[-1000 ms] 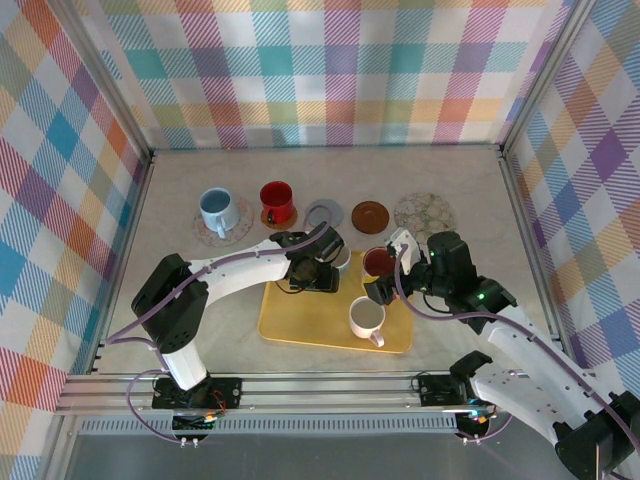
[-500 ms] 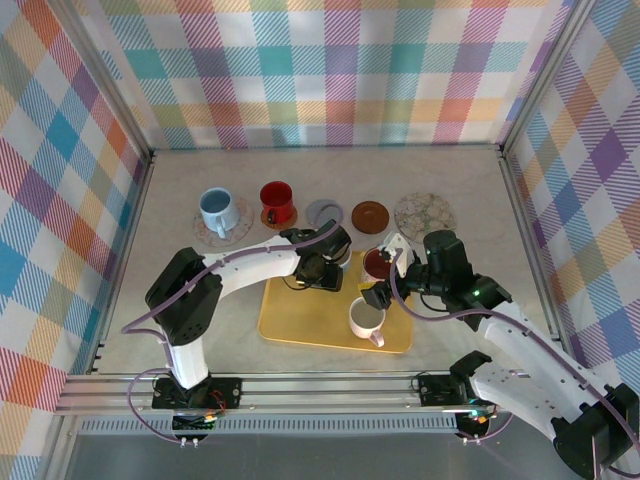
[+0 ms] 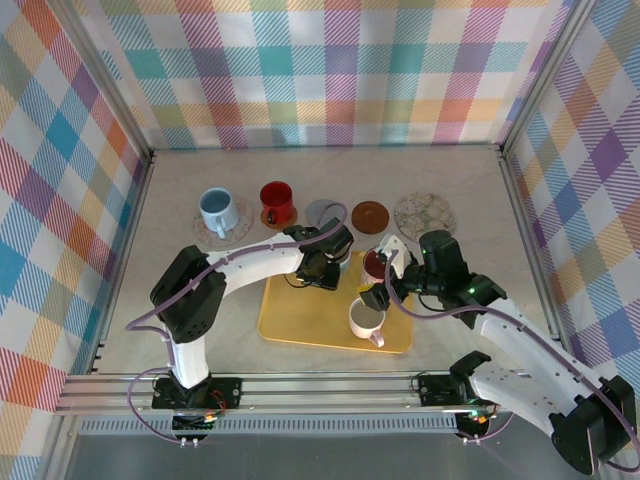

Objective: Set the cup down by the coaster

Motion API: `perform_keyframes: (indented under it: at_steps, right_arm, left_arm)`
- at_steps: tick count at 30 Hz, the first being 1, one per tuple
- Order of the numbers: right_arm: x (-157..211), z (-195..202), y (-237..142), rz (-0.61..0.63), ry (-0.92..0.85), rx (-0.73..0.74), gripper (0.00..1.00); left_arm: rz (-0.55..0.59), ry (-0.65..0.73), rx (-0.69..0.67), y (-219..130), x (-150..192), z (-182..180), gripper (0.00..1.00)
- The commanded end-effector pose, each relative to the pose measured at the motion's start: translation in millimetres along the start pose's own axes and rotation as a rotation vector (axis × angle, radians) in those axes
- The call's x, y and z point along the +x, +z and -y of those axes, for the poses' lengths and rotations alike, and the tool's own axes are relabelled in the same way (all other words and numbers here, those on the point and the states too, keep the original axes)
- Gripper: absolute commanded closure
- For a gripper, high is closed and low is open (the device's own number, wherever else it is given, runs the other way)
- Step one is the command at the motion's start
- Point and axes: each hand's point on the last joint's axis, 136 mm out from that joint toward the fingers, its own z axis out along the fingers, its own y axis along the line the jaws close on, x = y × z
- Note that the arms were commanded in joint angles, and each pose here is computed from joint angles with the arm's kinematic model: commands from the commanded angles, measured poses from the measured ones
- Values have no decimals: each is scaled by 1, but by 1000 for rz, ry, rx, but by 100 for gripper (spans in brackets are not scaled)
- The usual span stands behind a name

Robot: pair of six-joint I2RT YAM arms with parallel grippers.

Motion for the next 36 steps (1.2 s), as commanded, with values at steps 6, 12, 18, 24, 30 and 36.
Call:
perform_keyframes:
  at_steps: [6, 12, 18, 24, 30, 36]
  right_arm:
    - [-5, -2, 4, 15, -26, -21, 1]
    - [-5, -1, 4, 12, -20, -12, 1]
    - [-6, 1, 7, 18, -10, -9, 1]
    - [-8, 2, 7, 20, -15, -6, 1]
    - [-9, 12, 6, 21, -16, 53, 1]
    - [-18, 19, 2, 58, -26, 101, 1]
  left_arm:
    - [-7, 37, -20, 1, -4, 3, 69]
    - [-4, 48, -27, 3, -6, 3, 75]
    - [7, 55, -53, 2, -8, -2, 85]
    - [18, 73, -63, -4, -9, -4, 95]
    - [97, 65, -103, -22, -20, -13, 100]
    - [187, 46, -108, -51, -37, -19, 100]
